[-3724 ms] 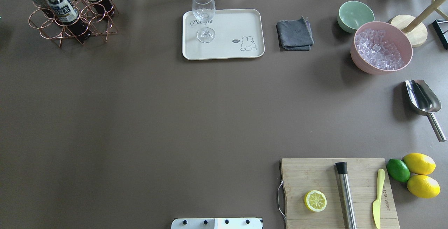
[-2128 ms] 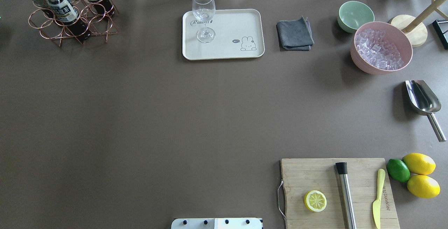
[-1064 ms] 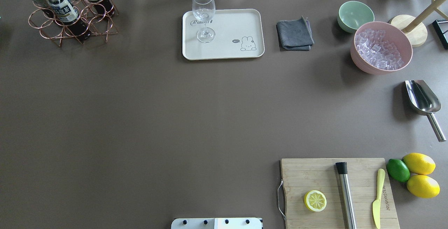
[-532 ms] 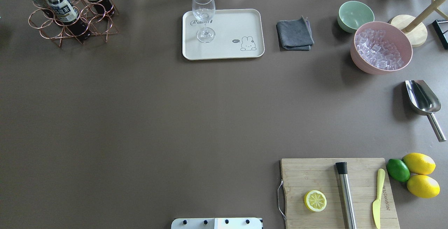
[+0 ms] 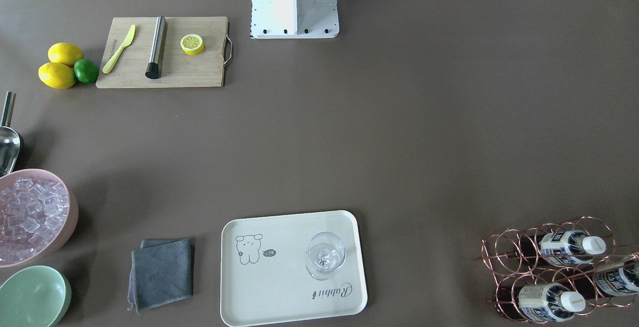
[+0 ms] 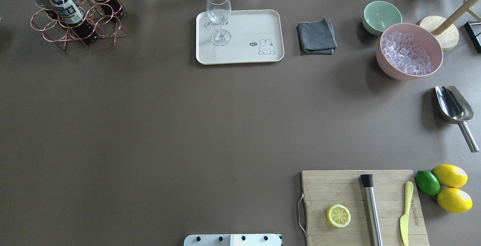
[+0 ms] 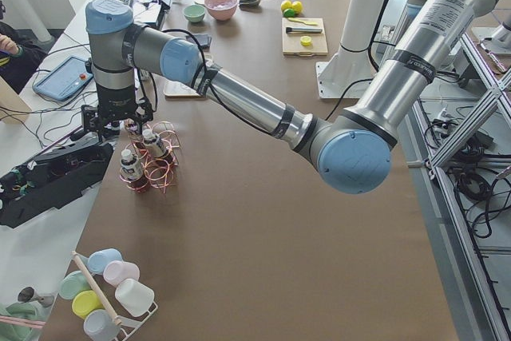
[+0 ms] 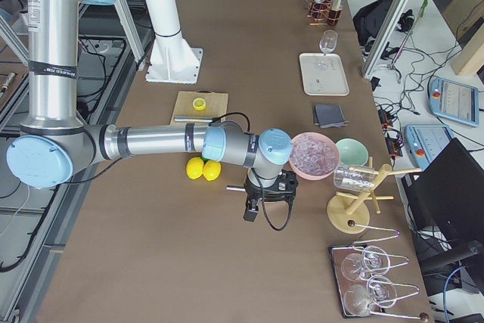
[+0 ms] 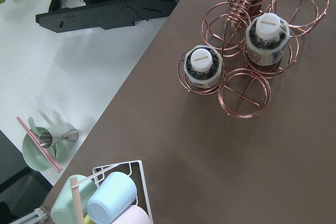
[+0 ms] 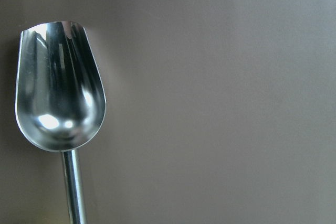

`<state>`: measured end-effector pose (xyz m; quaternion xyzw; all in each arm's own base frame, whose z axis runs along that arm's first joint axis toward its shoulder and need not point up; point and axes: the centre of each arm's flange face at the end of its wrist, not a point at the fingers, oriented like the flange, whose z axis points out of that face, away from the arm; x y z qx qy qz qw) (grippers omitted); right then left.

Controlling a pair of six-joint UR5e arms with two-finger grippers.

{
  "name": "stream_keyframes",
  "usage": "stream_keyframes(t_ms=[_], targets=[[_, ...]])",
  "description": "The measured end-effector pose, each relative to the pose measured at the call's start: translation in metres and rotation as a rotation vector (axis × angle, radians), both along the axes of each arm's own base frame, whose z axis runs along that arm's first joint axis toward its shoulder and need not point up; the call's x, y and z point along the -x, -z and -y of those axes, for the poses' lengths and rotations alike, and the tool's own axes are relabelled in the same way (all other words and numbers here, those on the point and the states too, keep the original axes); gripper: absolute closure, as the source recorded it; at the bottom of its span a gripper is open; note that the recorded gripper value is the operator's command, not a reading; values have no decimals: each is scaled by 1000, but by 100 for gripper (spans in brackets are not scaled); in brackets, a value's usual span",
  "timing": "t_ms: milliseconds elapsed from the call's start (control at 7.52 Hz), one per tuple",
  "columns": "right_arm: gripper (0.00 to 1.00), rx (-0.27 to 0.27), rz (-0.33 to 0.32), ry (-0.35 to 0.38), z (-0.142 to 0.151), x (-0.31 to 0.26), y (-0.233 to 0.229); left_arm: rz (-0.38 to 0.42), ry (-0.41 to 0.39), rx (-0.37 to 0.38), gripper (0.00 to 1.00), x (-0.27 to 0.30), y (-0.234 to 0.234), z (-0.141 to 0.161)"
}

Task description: Take tea from basket to plate

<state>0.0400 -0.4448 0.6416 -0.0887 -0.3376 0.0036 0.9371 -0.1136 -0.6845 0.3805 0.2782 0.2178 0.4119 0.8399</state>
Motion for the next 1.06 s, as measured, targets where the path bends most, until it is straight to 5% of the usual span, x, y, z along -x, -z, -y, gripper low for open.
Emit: stream_keyframes(t_ms=[532,1064], targets=[[1,-9,1,0,1,0,-3,-56,-200,-189,2,-46,73,23],[1,-11,2,0,1,0,-3,-79,-354,-187,2,-149,94,59]])
